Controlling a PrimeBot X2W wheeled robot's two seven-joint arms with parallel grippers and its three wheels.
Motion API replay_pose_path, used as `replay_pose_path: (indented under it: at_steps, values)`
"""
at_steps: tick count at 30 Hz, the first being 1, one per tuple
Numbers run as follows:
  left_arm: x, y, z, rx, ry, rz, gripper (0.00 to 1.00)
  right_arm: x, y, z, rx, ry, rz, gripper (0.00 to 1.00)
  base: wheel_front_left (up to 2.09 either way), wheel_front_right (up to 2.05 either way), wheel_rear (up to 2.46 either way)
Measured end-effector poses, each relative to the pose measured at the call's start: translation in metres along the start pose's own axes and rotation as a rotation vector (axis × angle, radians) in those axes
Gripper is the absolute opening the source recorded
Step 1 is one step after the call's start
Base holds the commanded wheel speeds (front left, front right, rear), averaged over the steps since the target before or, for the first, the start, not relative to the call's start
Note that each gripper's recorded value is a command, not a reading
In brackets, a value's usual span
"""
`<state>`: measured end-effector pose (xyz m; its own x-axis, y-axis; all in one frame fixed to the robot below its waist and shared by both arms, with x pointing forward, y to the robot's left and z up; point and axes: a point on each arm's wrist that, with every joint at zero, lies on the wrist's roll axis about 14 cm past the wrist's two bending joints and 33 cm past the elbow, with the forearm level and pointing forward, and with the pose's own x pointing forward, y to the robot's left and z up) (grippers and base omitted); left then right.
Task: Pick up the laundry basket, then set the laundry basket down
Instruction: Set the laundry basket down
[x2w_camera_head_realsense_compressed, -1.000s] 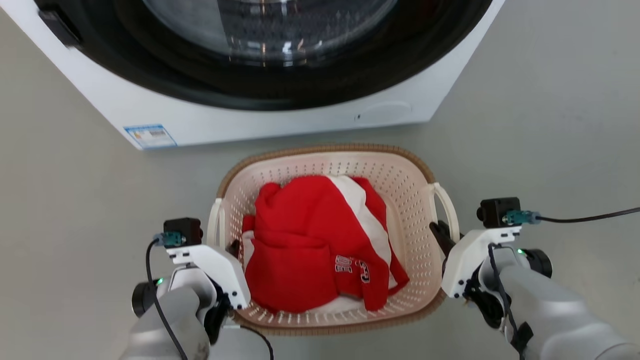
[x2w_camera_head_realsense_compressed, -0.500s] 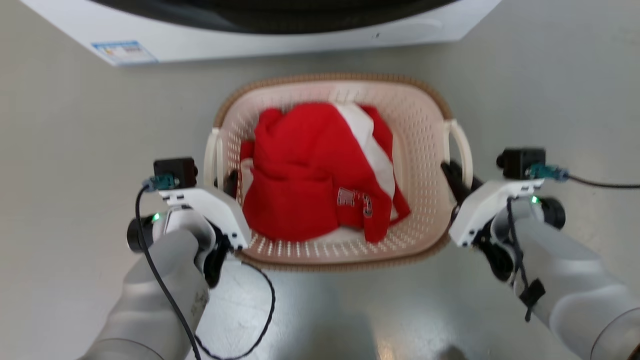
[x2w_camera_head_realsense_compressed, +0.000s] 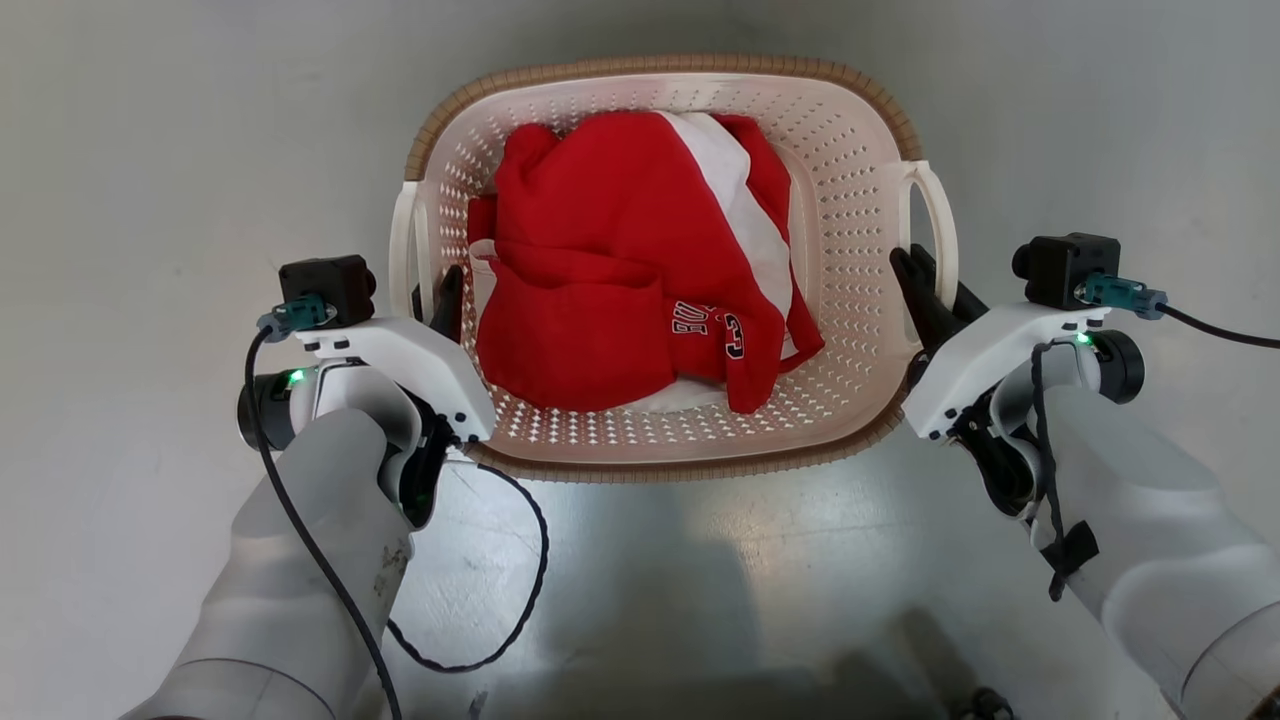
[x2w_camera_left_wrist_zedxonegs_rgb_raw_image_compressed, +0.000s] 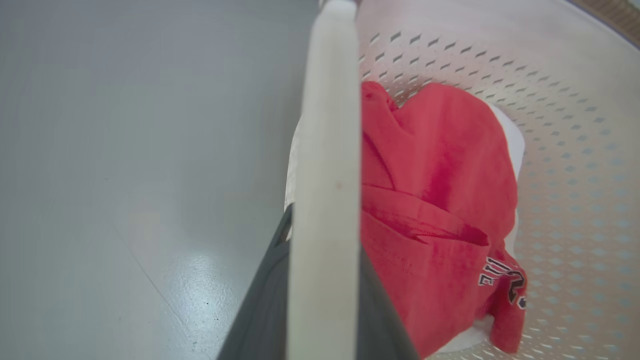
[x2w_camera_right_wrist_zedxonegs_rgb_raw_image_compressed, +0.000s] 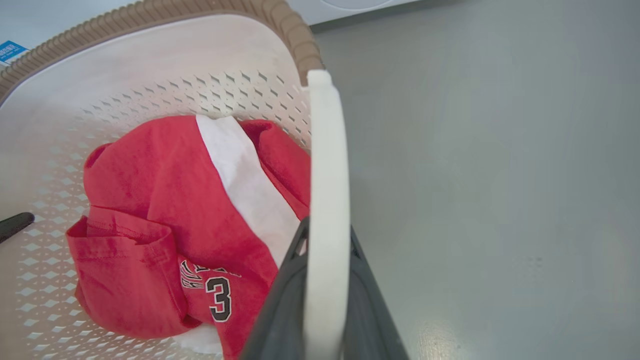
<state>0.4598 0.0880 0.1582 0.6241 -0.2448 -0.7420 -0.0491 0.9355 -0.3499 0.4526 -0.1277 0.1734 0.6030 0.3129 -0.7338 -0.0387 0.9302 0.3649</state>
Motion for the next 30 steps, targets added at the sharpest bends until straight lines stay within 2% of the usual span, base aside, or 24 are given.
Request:
replay_pose_path:
  at_steps: [17,18,19,20,21,30]
  values:
    - [0.018,0.016,-0.018,-0.009,0.027,0.028,0.0,0.018,-0.01,-0.022,0.029,0.029,-0.019,0.0,0.0,0.0,0.0]
    - [0.018,0.016,-0.019,-0.01,0.029,0.03,0.0,0.018,-0.01,-0.022,0.027,0.028,-0.019,0.04,0.0,0.0,0.0]
    - [0.018,0.016,-0.021,-0.012,0.032,0.029,0.04,0.019,-0.01,-0.022,0.023,0.027,-0.017,0.23,0.0,0.0,0.0]
    - [0.017,0.016,-0.021,-0.015,0.034,0.029,0.44,0.019,-0.01,-0.022,0.023,0.027,-0.018,0.48,0.0,0.0,0.0]
    - [0.017,0.017,-0.021,-0.018,0.034,0.031,1.0,0.019,-0.01,-0.023,0.023,0.03,-0.018,1.0,0.0,0.0,0.0]
    - [0.018,0.016,-0.014,-0.037,0.022,0.028,1.0,0.02,-0.001,-0.025,0.027,0.039,-0.003,1.0,0.0,0.0,0.0]
